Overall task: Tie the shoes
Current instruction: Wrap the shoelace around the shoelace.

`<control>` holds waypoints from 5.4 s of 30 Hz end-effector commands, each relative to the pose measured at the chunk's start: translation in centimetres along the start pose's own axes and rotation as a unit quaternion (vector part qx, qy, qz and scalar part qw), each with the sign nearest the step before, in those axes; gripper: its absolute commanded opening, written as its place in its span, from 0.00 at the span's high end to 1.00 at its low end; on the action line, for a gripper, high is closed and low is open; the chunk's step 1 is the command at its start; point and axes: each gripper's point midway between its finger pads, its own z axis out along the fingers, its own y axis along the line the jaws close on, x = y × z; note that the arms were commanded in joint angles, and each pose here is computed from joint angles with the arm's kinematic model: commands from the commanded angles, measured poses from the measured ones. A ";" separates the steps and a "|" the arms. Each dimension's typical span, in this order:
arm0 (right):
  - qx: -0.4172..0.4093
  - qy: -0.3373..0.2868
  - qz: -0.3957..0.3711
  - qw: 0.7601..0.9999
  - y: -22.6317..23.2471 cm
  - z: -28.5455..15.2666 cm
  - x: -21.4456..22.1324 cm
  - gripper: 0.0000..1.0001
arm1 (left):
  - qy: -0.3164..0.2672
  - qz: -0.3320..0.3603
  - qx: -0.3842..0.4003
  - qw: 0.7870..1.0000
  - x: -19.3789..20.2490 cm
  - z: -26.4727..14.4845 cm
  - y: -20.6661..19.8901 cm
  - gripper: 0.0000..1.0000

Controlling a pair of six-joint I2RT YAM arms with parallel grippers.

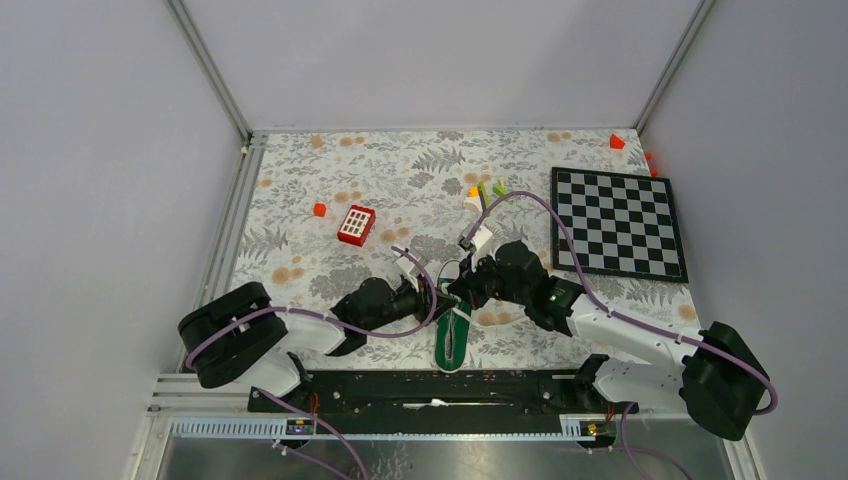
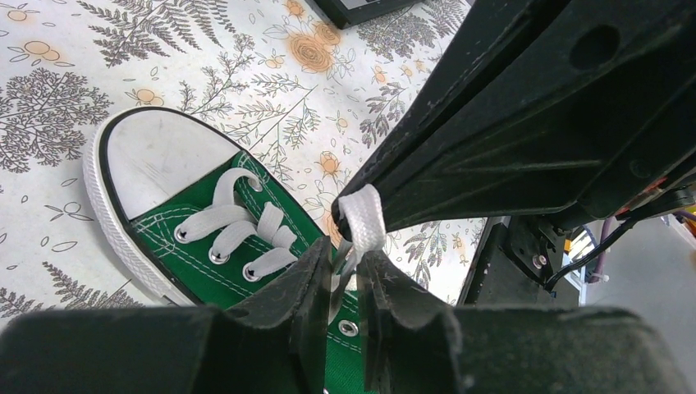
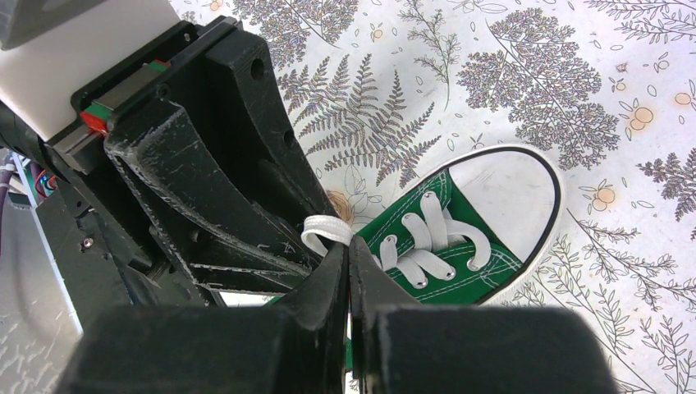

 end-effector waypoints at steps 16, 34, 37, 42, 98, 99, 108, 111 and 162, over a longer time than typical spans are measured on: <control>0.025 -0.036 0.002 0.999 -0.4 -0.9 -2.8 0.57 | -0.026 -0.005 0.034 0.999 -0.6 0.1 -1.1 1.00; 0.277 -0.037 0.372 0.885 -6.2 -10.6 8.9 0.45 | -0.034 -0.010 0.038 0.999 -0.8 -0.2 -1.3 1.00; 0.236 -0.009 0.449 0.862 -4.2 -9.2 10.2 0.46 | -0.031 -0.009 0.052 0.998 -0.8 -0.1 -1.8 1.00; 0.172 -0.020 0.385 0.906 -2.6 -7.5 5.8 0.40 | -0.021 0.000 0.072 0.997 -0.5 -0.1 -2.4 1.00; 0.147 0.091 0.211 0.962 -0.3 0.2 1.4 0.52 | -0.015 0.013 0.066 0.998 -0.9 0.3 -2.4 1.00; 0.148 0.089 0.211 0.962 -0.4 0.2 1.3 0.57 | -0.016 0.013 0.065 0.998 -1.0 0.3 -2.4 1.00; 0.148 0.074 0.210 0.964 -0.4 0.0 0.8 0.94 | -0.018 0.015 0.063 0.998 -1.0 0.0 -2.4 1.00; 0.153 0.073 0.210 0.963 -0.6 -0.1 0.8 1.00 | -0.016 0.014 0.063 0.998 -0.9 0.0 -2.4 1.00; 0.390 0.032 0.454 0.801 -8.0 -10.8 13.1 0.40 | -0.016 0.019 0.085 0.996 -0.7 -0.4 -3.0 1.00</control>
